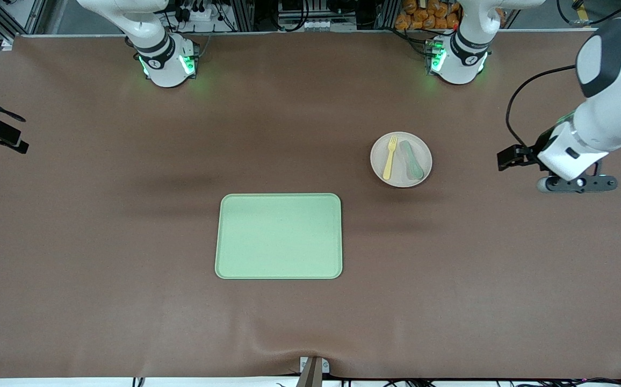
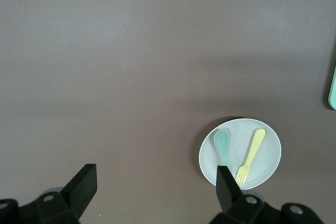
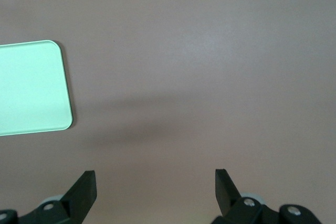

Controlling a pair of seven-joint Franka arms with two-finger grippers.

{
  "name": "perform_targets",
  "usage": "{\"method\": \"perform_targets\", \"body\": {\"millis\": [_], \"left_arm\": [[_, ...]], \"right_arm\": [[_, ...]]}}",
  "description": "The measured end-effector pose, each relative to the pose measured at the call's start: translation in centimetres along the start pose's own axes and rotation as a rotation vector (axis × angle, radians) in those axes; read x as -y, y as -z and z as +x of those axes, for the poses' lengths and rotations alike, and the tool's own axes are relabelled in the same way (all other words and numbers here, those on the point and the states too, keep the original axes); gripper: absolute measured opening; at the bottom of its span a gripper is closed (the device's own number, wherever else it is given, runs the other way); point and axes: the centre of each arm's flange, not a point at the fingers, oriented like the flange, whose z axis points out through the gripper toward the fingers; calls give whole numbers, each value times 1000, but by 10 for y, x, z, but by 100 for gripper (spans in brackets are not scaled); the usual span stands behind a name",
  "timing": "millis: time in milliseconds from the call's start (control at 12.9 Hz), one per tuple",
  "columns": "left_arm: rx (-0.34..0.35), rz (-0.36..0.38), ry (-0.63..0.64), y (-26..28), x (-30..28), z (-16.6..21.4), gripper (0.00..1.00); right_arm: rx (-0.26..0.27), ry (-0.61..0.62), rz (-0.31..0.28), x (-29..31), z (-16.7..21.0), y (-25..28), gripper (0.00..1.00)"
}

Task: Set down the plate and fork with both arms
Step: 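Move the left gripper down to the rim of the white plate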

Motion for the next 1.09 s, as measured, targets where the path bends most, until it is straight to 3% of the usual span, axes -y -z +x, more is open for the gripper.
{"method": "perform_targets", "body": {"millis": [465,775,1085], "left_arm": [[67,0,-19,-75,-20,-16,100],[59,-10,2,-118,-62,-39,100],[43,0,-5,-173,-65,-70,100]], "right_arm": [[10,1,0,0,-1,-1,100],[20,-1,-1,-1,-2,-2,100],[32,0,-1,0,-2,-5,100]]}}
